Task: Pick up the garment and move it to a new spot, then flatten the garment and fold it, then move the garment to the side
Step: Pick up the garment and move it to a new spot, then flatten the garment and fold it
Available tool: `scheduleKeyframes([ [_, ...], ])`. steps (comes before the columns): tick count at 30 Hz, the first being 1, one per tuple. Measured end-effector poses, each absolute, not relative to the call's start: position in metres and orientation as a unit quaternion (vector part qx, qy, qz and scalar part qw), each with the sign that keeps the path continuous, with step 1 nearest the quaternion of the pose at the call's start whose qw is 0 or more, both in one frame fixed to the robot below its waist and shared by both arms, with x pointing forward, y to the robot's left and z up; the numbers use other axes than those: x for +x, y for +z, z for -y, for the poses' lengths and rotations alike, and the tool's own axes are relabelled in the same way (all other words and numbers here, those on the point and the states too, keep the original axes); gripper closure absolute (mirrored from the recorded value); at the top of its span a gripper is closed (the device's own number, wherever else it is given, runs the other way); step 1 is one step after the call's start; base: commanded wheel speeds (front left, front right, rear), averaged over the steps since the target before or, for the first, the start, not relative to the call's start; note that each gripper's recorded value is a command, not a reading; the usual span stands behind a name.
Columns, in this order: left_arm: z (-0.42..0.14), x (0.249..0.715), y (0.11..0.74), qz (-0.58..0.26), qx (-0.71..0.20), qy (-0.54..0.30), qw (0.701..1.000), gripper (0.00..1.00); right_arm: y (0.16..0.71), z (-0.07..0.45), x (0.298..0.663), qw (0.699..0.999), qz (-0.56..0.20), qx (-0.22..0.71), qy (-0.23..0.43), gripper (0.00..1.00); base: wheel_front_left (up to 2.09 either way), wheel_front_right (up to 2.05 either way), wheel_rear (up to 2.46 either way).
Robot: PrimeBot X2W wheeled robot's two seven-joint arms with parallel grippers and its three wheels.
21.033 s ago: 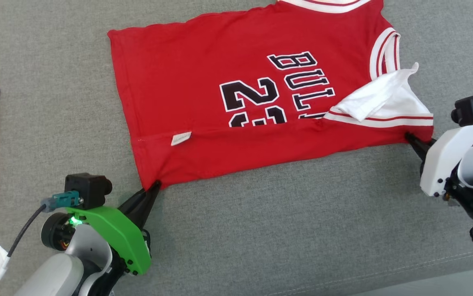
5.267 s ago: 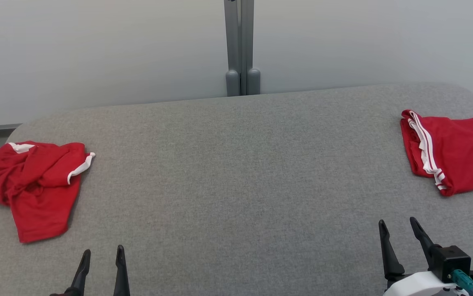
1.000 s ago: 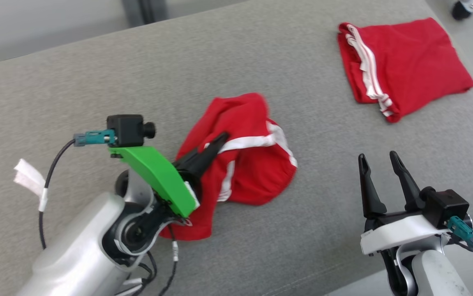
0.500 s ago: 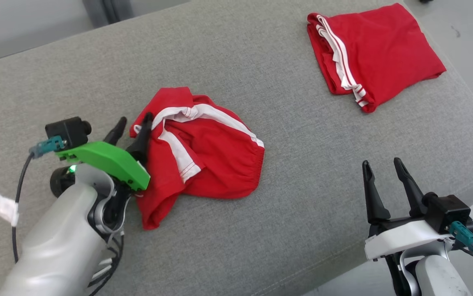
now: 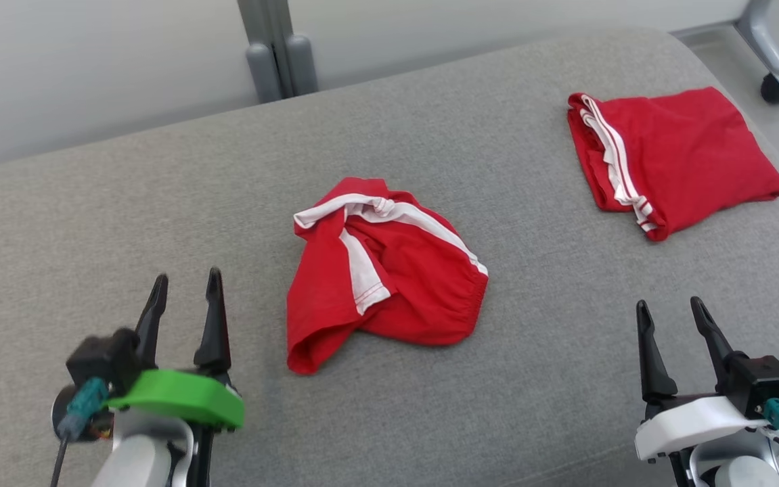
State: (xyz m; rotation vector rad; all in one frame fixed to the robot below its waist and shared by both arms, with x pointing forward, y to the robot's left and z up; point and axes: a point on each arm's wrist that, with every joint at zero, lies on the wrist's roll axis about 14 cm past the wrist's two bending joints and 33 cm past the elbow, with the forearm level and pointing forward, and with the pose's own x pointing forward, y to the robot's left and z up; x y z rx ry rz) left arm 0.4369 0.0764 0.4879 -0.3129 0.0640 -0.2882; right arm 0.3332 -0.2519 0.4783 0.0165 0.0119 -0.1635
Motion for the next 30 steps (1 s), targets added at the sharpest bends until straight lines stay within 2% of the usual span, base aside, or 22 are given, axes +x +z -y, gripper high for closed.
scheduleKeyframes([
  [10, -0.159, 0.355, 0.49, 0.006, -0.094, -0.024, 0.995, 0.0, 0.481, 0.221, 0.337, 0.999, 0.002, 0.012, -0.031, 0.0, 0.0, 0.0, 0.0],
  [15, -0.18, 0.323, 0.483, 0.002, -0.08, -0.002, 0.997, 0.0, 0.479, 0.208, 0.337, 1.0, 0.0, 0.016, -0.01, 0.0, 0.0, 0.0, 0.0],
  [30, -0.183, 0.308, 0.472, -0.01, -0.091, -0.011, 0.996, 0.0, 0.475, 0.194, 0.339, 1.0, -0.006, 0.019, 0.011, 0.0, 0.0, 0.0, 0.0],
])
